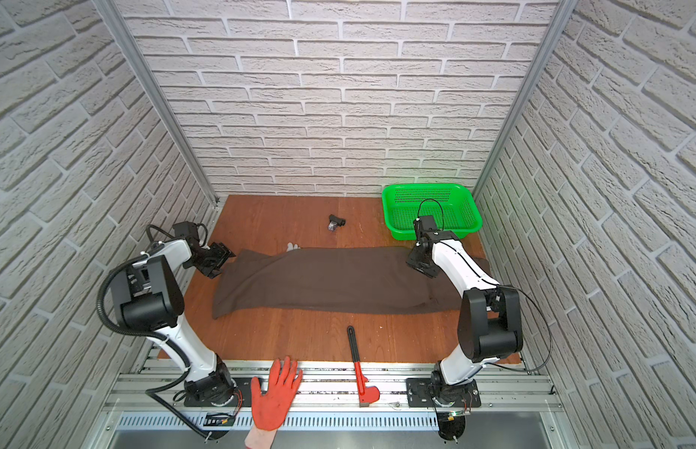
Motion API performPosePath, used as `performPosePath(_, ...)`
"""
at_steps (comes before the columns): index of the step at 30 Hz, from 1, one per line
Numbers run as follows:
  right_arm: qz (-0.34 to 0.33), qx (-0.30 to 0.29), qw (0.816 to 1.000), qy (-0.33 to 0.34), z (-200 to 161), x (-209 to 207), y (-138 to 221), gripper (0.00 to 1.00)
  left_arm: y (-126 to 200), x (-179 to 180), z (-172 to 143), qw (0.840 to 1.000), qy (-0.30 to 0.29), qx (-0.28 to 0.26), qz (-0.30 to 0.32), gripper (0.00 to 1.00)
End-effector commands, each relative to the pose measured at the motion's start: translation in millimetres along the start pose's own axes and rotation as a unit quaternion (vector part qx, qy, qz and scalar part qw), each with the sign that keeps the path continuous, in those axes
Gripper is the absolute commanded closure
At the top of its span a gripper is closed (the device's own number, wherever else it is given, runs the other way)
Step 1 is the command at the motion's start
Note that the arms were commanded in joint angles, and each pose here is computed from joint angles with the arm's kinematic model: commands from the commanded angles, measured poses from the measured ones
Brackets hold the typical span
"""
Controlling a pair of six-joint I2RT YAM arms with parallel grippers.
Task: Fold and stack the trousers
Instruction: Smooth out the trousers at the center of the table.
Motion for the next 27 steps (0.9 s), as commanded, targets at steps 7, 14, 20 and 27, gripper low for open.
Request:
performPosePath(7, 0.005, 0.008, 1.0, 0.005, -4, 1, -2, 0.52, -17, 16, -17, 0.996, -0.024, 0.035, 0.082, 0.46)
performPosePath(14, 0.006, 0.007, 1.0, 0.004, -4, 1, -1, 0.52, -7, -2, -13, 0.995, -0.063, 0.017, 0.081, 0.93)
performPosePath(20, 0.008, 0.005, 1.0, 0.003, -4, 0, 2, 0.52, 42, -57, -16, 0.984, -0.16, -0.032, 0.069, 1.0)
performPosePath(27, 0.009, -0.004, 1.0, 0.004, -1, 1, 8, 0.52, 38, -93, -25, 0.969, -0.238, -0.008, 0.062, 1.0)
Point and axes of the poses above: each gripper's point midway between its finger pads, its own y axis back along the fingers, its own x axis along the line the jaws close on, z = x × y, the point moved 8 cm from there along y, back along the fingers
